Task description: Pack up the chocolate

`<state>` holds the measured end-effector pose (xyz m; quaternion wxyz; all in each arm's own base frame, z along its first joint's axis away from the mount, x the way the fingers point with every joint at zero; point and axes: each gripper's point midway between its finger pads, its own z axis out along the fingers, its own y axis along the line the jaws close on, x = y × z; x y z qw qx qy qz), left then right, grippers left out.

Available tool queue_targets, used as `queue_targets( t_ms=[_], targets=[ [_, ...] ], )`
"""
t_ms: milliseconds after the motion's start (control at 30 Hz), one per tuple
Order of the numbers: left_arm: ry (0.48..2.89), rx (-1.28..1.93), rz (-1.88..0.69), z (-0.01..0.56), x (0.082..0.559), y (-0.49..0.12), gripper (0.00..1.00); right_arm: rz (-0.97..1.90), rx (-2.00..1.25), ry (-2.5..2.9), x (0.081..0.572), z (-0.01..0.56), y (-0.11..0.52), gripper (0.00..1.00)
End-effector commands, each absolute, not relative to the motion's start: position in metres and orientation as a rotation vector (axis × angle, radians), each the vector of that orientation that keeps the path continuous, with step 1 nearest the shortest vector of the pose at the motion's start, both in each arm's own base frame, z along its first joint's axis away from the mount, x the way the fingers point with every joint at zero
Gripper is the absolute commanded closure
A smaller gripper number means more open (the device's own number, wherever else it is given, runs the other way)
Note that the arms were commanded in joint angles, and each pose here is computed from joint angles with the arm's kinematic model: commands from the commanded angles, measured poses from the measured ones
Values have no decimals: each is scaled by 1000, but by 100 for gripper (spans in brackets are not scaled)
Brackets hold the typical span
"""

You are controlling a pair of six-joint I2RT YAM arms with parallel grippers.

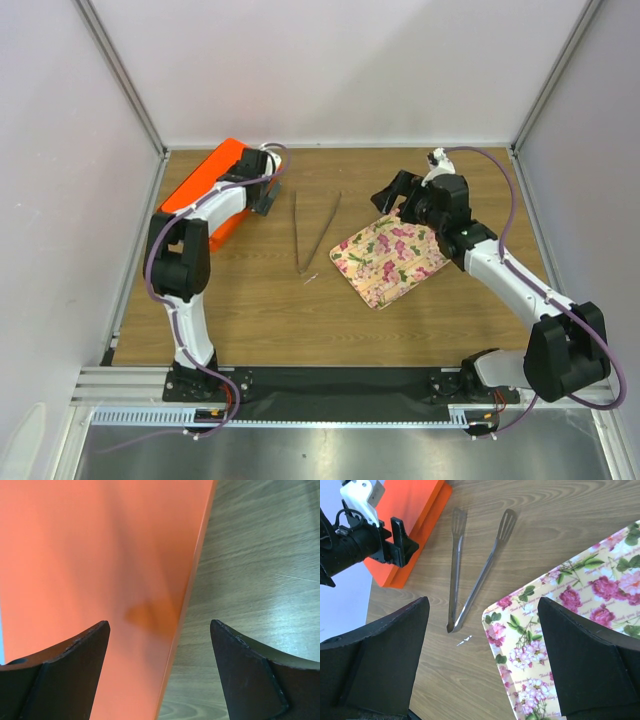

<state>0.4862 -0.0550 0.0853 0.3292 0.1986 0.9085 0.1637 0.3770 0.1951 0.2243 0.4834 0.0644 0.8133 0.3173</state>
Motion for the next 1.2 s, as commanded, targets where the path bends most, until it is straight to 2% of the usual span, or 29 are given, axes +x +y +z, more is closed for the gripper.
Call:
queue_targets(
  t_ms=[0, 900, 1000, 1167],
  targets=[
    [2328, 479, 442, 103, 502, -57, 13, 785, 139, 1922, 380, 240, 193, 5],
    [2452, 198, 334, 88, 493, -18, 20, 769, 157, 1904, 381, 234, 186, 5],
    [2445, 172, 257, 94, 491, -27, 20, 783, 189, 1888, 395, 237, 191, 7],
    [2321, 79, 141, 152, 491, -37, 16, 791, 260, 1909, 429, 242, 216, 11]
  ],
)
